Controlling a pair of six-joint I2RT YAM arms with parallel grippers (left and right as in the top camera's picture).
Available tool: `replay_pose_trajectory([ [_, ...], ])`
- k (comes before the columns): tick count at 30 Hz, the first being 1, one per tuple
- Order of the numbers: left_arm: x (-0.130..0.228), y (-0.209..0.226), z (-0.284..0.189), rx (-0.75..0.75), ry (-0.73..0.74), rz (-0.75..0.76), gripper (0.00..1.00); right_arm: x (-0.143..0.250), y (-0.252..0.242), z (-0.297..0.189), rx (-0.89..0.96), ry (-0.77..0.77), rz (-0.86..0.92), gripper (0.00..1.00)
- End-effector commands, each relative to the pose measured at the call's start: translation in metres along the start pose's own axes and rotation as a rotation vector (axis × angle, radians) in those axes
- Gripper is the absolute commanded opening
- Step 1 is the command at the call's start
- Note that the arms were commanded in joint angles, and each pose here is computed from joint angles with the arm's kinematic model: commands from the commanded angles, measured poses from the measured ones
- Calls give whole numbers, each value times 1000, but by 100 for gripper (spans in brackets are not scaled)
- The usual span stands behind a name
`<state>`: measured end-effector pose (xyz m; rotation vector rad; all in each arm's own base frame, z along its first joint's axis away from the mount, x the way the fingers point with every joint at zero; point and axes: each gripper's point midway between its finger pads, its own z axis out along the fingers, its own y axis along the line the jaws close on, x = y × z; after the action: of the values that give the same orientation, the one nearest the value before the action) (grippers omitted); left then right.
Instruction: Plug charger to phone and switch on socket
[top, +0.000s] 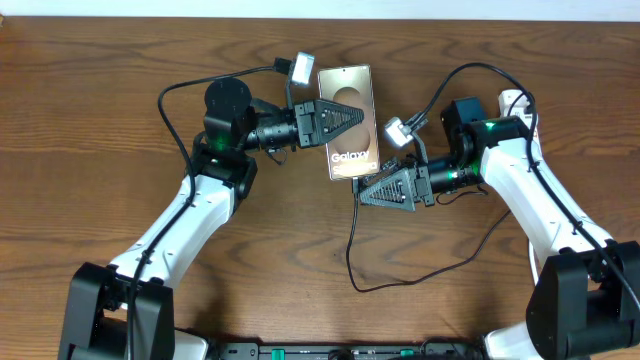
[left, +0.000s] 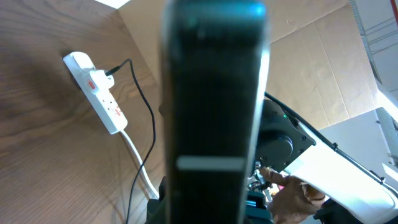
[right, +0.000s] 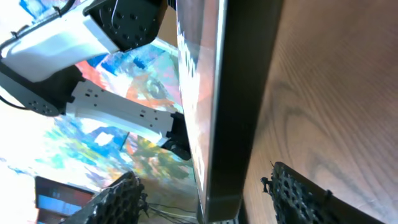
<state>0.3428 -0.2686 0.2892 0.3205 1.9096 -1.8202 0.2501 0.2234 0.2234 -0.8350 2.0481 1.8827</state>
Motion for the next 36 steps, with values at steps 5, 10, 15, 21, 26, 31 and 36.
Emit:
replay_pose_trajectory([
  [5, -5, -8, -2, 9, -15, 38, 7, 2, 0, 5, 3, 20, -89, 58],
  [10, -6, -8, -2, 10, -17, 32, 8, 4, 0, 13, -21, 27, -120, 58],
  [15, -6, -8, -2, 11, -16, 12, 7, -2, -3, 14, -21, 14, -110, 50],
  [21, -6, -8, -2, 11, -16, 11, 7, -4, -4, 14, -21, 13, -112, 19],
  [26, -6, -9, -2, 12, -16, 14, 8, -6, -4, 14, -23, 9, -98, 1],
  [31, -6, -9, -2, 12, -15, 15, 7, -14, 3, 14, -70, -21, -112, 1],
  [36, -2, -11, -2, 23, 4, 54, 7, -23, 6, 12, -100, -43, -92, 1],
])
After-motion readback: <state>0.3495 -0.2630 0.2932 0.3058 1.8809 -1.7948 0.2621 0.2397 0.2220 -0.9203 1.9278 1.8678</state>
